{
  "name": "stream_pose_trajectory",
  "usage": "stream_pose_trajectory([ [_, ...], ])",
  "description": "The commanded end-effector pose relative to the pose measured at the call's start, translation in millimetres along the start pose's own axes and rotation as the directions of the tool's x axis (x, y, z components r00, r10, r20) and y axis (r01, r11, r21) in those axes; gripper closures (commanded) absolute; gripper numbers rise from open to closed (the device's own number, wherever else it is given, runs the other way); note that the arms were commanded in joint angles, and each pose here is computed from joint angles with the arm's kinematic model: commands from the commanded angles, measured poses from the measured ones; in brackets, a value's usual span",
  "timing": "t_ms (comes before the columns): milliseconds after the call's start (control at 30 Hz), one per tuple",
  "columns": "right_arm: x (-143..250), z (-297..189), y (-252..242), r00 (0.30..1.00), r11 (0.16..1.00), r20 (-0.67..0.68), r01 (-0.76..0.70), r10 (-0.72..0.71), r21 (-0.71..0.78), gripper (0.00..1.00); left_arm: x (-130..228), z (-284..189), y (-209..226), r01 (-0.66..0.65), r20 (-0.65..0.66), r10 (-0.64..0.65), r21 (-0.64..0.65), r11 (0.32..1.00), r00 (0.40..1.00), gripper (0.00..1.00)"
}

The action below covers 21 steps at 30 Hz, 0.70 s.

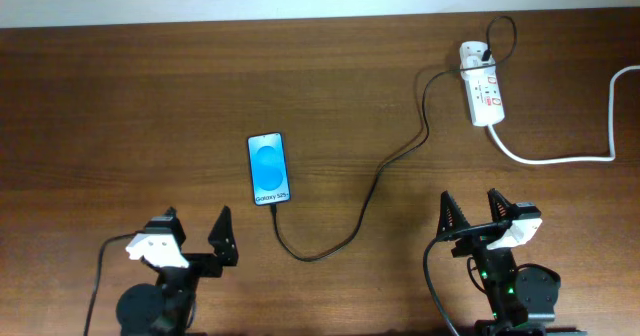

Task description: Plug charger to phone and switch on socket

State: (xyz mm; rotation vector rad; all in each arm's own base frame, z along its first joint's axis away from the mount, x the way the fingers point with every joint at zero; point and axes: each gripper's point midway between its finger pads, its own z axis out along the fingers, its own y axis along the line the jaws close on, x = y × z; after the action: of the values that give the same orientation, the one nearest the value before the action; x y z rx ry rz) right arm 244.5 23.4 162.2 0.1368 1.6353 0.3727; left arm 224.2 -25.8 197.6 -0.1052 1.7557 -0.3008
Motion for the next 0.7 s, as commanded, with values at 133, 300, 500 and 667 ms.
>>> stream_pose_trajectory([
  [133,3,0,3,1.000,1.000,-0.006,0.002,-0.002,-0.016,0.02,28,17,8,-0.001,0.041,0.000,0.014,1.000,0.999,0.01],
  [300,3,0,3,1.000,1.000,-0.006,0.002,-0.002,-0.016,0.02,37,21,21,0.002,0.039,0.000,-0.048,0.999,0.999,0.01],
  [500,3,0,3,1.000,1.000,-0.006,0.002,-0.002,-0.016,0.02,32,19,40,0.007,0.076,0.006,-0.162,0.987,0.997,0.01],
  [667,3,0,3,1.000,1.000,-0.006,0.002,-0.002,-0.016,0.02,25,23,42,0.013,0.148,0.011,-0.162,0.987,0.989,0.01],
])
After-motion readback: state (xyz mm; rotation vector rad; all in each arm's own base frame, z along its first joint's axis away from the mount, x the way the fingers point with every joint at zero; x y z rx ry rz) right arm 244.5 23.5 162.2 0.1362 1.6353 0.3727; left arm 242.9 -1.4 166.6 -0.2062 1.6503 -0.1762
